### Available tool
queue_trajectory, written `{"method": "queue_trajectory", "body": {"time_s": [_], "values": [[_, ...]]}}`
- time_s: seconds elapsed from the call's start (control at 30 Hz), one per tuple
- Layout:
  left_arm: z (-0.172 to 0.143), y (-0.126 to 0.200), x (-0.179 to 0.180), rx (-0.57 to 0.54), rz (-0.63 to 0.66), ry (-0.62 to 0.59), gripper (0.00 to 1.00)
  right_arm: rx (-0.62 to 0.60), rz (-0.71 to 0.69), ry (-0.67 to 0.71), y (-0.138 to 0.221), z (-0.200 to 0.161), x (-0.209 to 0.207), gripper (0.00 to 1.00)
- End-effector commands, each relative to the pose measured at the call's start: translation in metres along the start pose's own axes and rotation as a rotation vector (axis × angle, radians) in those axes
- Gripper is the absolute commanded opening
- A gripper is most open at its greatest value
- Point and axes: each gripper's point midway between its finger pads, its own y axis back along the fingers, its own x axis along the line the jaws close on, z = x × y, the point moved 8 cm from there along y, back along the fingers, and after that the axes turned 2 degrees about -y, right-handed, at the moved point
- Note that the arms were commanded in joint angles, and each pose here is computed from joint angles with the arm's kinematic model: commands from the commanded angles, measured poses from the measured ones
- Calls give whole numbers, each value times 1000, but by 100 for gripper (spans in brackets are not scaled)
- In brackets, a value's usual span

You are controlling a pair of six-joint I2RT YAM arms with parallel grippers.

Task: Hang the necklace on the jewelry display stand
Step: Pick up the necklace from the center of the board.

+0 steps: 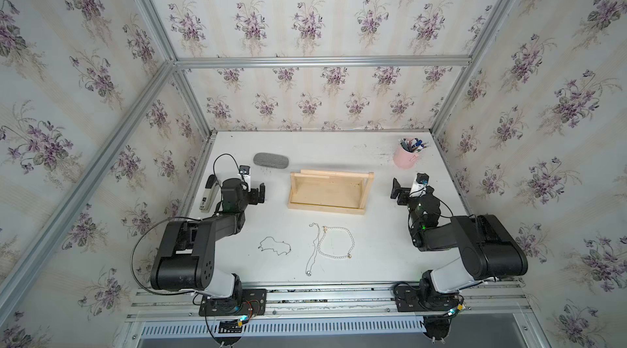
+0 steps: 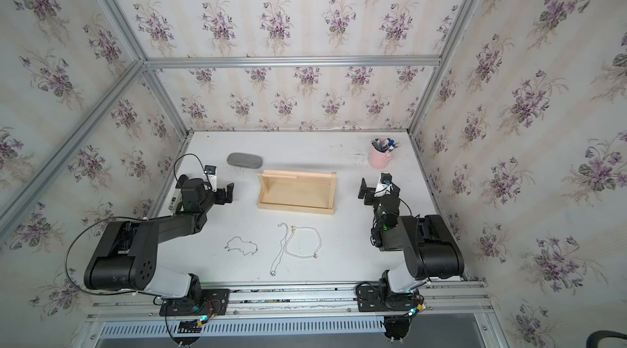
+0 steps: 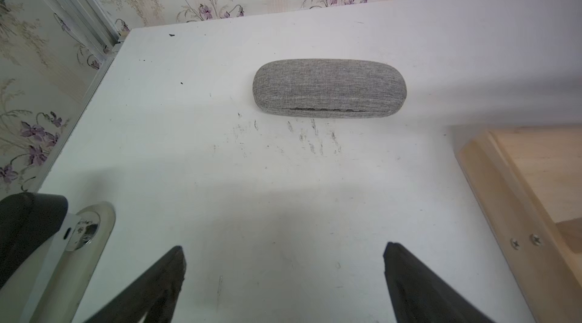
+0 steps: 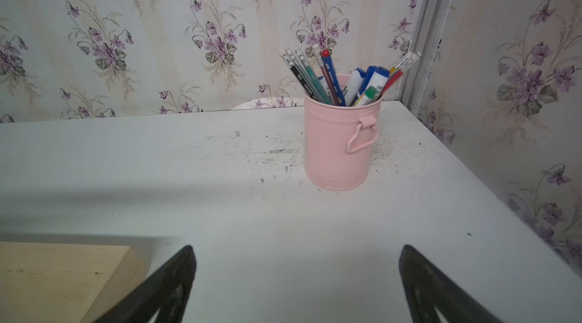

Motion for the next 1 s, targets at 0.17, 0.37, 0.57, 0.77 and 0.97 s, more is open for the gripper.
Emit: {"method": "queue_trajectory", "body": {"time_s": [0.17, 0.37, 0.57, 0.77, 0.97], "values": [[7, -1, 1, -32, 1, -8, 100, -33, -3, -1, -1, 5, 0, 100], [7, -1, 1, -34, 1, -8, 100, -31, -2, 0, -1, 5, 0, 100], [7, -1, 1, -32, 1, -9, 100, -31, -3, 0, -1, 5, 0, 100], [7, 0, 1, -36, 2, -10, 100, -33, -2, -1, -1, 5, 0, 100], [47, 14, 5, 64, 23, 26, 100, -31, -18, -13, -1, 6, -3, 100]]}}
